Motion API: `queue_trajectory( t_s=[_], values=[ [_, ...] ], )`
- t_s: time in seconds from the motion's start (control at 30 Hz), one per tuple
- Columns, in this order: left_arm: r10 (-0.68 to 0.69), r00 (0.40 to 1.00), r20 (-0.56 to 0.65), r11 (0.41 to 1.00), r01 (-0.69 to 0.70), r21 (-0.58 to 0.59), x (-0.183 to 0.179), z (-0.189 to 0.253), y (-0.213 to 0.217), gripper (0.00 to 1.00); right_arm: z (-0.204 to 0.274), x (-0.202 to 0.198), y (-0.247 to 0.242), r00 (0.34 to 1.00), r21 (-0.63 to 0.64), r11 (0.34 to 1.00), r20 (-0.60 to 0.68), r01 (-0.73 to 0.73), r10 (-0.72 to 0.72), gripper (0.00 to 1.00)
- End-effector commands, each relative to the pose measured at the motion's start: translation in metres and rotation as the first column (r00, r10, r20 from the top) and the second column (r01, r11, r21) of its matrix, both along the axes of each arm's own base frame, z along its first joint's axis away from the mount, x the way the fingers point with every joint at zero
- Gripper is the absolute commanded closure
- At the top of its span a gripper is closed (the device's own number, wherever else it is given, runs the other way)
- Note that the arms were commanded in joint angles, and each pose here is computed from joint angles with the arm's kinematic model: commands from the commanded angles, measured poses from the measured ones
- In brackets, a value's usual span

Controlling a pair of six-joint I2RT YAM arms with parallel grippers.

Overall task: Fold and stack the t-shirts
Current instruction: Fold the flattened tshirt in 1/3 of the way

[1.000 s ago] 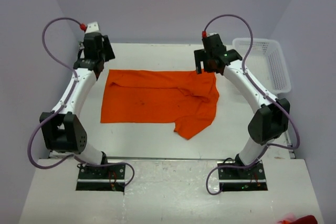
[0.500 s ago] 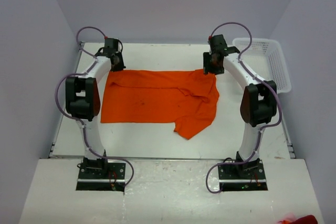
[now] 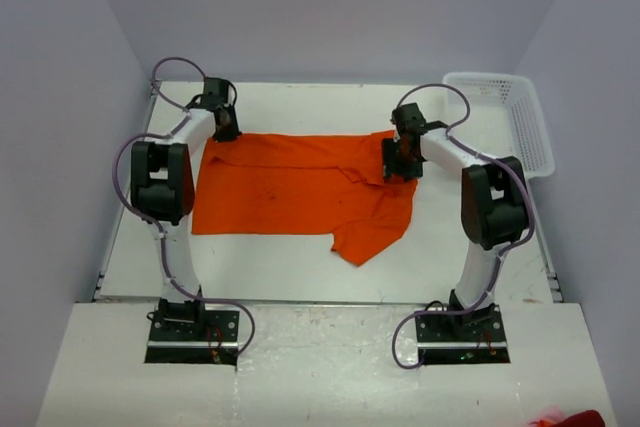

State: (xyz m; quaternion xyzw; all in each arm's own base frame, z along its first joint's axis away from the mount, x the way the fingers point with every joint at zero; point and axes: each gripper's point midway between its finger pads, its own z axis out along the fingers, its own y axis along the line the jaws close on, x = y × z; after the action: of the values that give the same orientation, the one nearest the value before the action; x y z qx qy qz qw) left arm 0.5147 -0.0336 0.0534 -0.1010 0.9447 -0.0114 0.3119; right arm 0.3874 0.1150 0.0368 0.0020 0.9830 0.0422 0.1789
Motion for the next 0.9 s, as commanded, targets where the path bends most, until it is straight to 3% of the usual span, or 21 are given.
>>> queue_trajectory(
  t_s=[0.0,0.2,0.33,0.53,0.63,0.87],
  values=[
    [0.001,1.000,-0.004,1.000,-0.001,0.012,0.005,-0.008,0.002,1.00,0.048,0.017,0.019,0.984,0.017,0.999,0.175,-0.043,0.039,0.42],
    [0.028,0.996,-0.086,0.998,-0.023,0.058,-0.006,-0.040,0.011,1.00,0.074,0.018,0.055,0.960,-0.062,0.988,0.236,-0.142,0.152,0.35],
    [0.025,0.997,-0.079,0.999,-0.022,0.037,-0.009,-0.041,0.007,1.00,0.069,0.019,0.079,0.953,-0.022,0.975,0.205,-0.221,0.221,0.34],
    [0.009,0.999,-0.040,1.000,-0.009,0.008,-0.007,-0.025,0.001,1.00,0.043,0.026,0.096,0.953,0.006,0.964,0.153,-0.267,0.263,0.59],
    [0.002,1.000,-0.015,1.000,-0.002,-0.002,-0.006,-0.015,-0.001,1.00,0.041,0.030,0.102,0.946,0.014,0.956,0.152,-0.292,0.286,0.67],
    [-0.007,1.000,0.012,1.000,0.008,-0.013,-0.002,-0.008,-0.003,1.00,0.042,0.029,0.113,0.936,0.034,0.945,0.155,-0.324,0.316,0.68]
  ],
)
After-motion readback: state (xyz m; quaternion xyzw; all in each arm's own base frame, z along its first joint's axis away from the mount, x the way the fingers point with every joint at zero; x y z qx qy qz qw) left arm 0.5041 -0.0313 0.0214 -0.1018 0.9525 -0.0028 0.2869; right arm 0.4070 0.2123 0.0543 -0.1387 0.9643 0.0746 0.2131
